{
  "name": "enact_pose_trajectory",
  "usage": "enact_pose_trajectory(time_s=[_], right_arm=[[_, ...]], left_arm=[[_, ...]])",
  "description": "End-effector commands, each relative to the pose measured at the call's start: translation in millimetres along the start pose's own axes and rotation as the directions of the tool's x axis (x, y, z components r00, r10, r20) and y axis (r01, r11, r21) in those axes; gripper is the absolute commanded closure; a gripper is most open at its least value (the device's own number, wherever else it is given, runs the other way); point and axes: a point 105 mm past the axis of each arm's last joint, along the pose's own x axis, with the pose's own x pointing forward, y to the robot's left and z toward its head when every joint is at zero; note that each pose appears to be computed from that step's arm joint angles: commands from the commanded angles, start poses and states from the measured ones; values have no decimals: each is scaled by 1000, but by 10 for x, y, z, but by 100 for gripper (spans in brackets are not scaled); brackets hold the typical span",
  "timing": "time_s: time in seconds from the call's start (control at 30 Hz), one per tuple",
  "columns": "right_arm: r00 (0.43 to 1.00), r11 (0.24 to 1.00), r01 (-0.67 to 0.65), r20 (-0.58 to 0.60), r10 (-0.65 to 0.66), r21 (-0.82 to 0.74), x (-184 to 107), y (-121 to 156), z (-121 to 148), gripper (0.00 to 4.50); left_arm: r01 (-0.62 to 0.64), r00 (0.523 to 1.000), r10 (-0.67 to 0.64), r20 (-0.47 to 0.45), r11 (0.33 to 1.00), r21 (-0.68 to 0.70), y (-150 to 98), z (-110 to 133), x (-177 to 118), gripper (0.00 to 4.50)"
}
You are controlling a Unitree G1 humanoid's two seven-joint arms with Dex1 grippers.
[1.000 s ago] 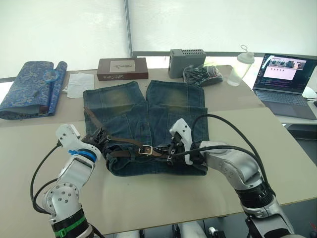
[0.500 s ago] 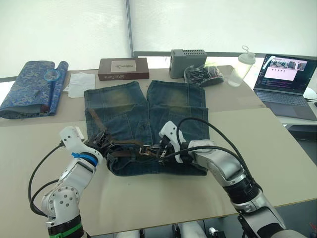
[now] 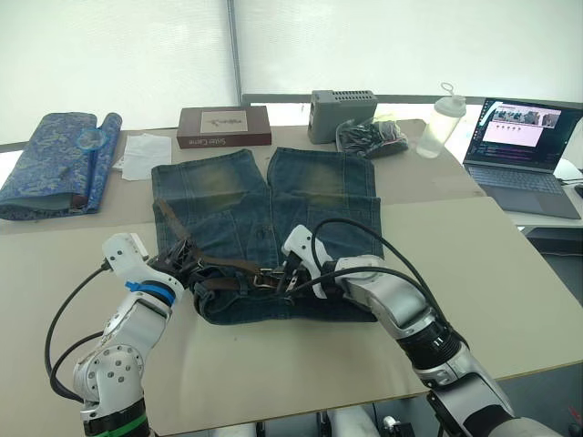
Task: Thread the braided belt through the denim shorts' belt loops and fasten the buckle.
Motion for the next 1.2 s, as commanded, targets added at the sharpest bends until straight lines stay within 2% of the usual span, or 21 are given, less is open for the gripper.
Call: enact_pose_trajectory(time_s=[0.03, 0.33, 0.53, 0.73, 0.87, 0.97, 1.07, 1.2], right_arm=[[999, 999, -27, 31, 28, -46, 30, 58, 107, 446], [998, 995, -63, -34, 60, -72, 146, 127, -73, 446], [996, 996, -67, -60, 63, -63, 209, 134, -175, 446], [996, 997, -66, -65, 62, -49, 220, 127, -227, 446], [997, 998, -61, -56, 60, -27, 194, 122, -238, 446], [997, 998, -60, -49, 60, -5, 161, 122, -254, 446], [998, 999, -41, -36, 42, 32, 102, 95, -269, 446], [1000, 998, -26, 12, 25, 64, -60, 70, -227, 446]], left_arm=[[6, 999, -6, 52, 1000, 11, -8, 118, -28, 450], [24, 997, -26, 70, 999, 28, -53, 197, 10, 450], [123, 988, -130, 80, 989, 82, -320, 309, 102, 450], [272, 960, -281, 11, 940, 207, -655, 262, 147, 450], [428, 902, -425, -69, 867, 254, -988, 158, 175, 450], [556, 831, -533, -158, 789, 263, -1249, 4, 174, 450], [641, 767, -598, -231, 728, 243, -1414, -150, 169, 450], [693, 715, -622, -320, 691, 206, -1494, -374, 184, 450]])
